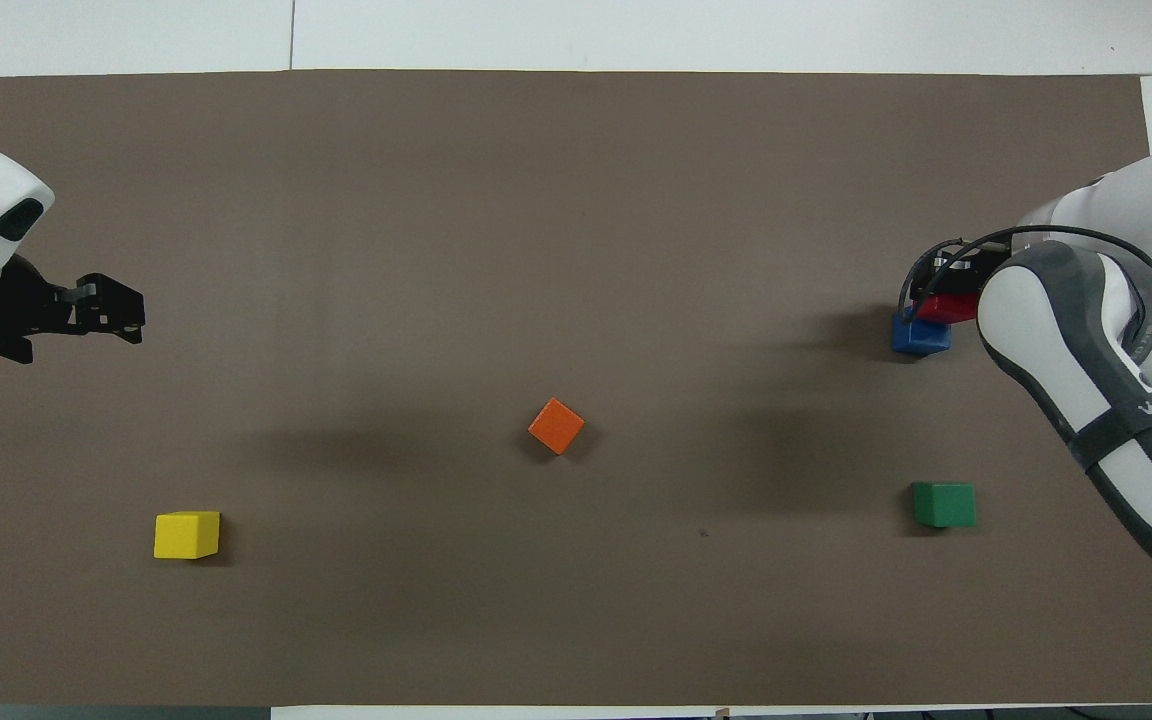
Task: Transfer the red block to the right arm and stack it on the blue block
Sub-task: 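Move the red block over the blue block with the right gripper, then lower the red block onto the blue block and open the right gripper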
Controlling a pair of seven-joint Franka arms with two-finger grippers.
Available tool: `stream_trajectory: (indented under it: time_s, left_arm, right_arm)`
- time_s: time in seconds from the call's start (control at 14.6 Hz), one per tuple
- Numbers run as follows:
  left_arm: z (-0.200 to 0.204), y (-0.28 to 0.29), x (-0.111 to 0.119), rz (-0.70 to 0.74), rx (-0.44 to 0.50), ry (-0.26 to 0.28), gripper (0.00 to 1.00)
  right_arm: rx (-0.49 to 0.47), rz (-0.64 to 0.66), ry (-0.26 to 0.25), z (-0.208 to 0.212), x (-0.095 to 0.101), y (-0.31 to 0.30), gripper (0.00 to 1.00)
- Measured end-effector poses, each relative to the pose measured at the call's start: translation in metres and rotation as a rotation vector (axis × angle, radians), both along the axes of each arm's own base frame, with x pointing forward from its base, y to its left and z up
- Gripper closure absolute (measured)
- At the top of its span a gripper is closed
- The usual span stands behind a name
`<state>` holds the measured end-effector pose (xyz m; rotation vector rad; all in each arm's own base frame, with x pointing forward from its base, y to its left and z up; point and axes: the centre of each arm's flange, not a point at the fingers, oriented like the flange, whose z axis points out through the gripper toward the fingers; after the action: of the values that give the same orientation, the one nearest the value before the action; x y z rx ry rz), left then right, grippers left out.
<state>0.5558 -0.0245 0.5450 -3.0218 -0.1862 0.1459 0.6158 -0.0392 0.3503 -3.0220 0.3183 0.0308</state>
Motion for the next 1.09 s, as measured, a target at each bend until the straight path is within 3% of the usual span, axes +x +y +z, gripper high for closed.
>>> stream_trajectory:
  time_s: [1.09]
  left_arm:
    - [0.006, 0.021, -0.009, 0.059, -0.088, 0.016, 0.0]
  right_arm:
    - [0.011, 0.07, 0.057, -0.01, -0.015, 0.004, 0.44]
